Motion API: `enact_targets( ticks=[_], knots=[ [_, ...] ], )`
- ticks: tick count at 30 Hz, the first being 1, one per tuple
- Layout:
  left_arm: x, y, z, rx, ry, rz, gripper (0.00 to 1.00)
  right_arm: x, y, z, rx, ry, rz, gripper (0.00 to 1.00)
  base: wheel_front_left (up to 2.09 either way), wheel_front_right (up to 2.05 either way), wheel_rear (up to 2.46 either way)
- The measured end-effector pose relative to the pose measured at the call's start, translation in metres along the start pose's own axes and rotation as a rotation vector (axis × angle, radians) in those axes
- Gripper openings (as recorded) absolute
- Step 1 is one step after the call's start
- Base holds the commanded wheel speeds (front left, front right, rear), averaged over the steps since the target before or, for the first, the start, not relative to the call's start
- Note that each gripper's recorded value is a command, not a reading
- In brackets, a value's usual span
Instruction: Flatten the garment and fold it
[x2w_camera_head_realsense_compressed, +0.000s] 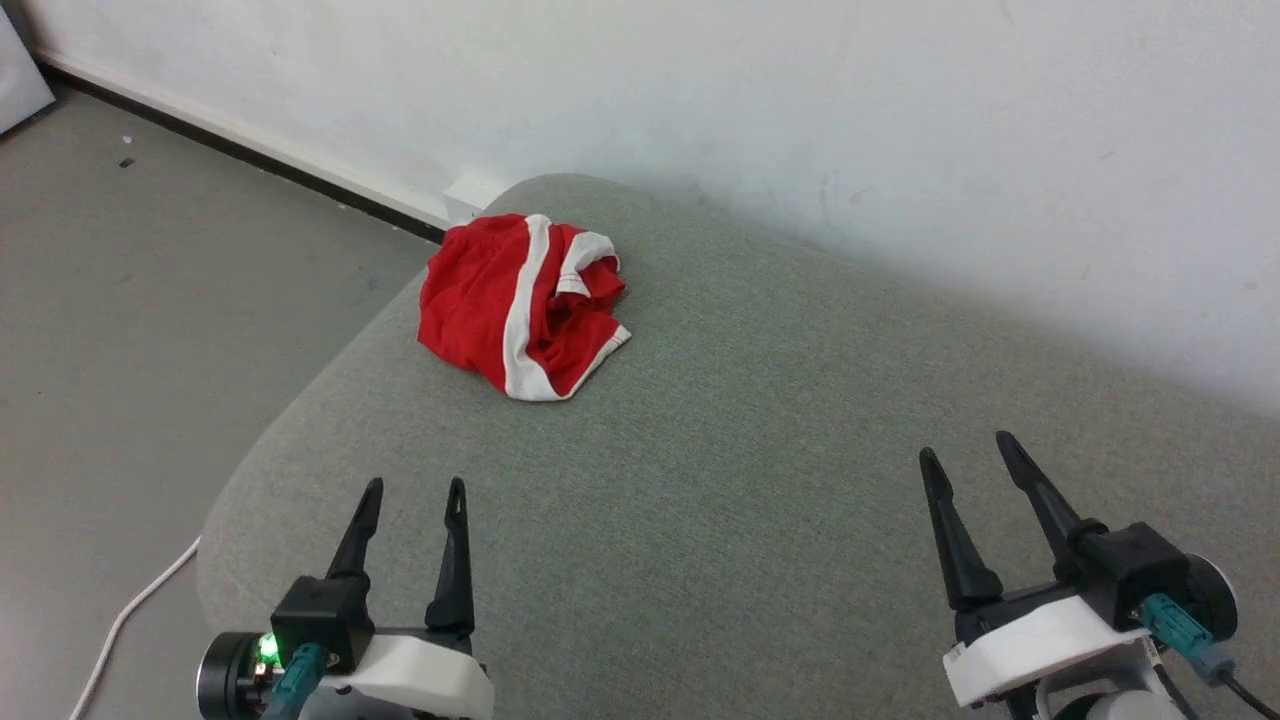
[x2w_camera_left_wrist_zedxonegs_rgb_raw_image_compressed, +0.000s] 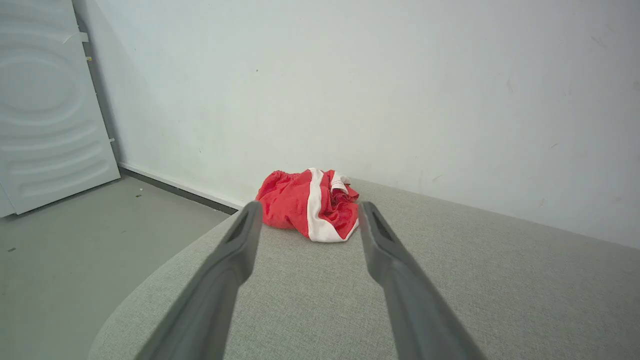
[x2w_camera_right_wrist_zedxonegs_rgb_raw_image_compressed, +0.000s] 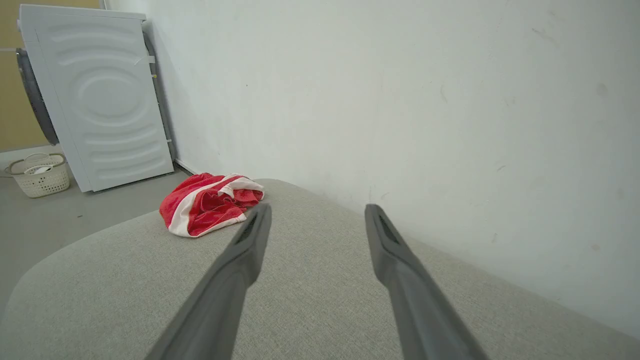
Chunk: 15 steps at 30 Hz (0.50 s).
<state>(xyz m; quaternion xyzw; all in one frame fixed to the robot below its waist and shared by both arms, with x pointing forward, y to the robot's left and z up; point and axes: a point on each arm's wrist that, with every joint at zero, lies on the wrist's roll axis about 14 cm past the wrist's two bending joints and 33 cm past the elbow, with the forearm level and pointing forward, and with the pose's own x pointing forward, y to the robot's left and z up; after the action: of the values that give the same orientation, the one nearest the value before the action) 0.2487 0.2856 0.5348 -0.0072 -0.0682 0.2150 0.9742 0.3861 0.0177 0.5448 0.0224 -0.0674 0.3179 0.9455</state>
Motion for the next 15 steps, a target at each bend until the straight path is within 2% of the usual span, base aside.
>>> enact_targets(
  ticks=[15],
  knots=[
    [-0.014,0.019,0.005,-0.017,-0.027,0.074,1.0,0.015,0.027,-0.001,0.047,-0.024,0.085,1.0,0.0,0.0,0.0]
  ],
)
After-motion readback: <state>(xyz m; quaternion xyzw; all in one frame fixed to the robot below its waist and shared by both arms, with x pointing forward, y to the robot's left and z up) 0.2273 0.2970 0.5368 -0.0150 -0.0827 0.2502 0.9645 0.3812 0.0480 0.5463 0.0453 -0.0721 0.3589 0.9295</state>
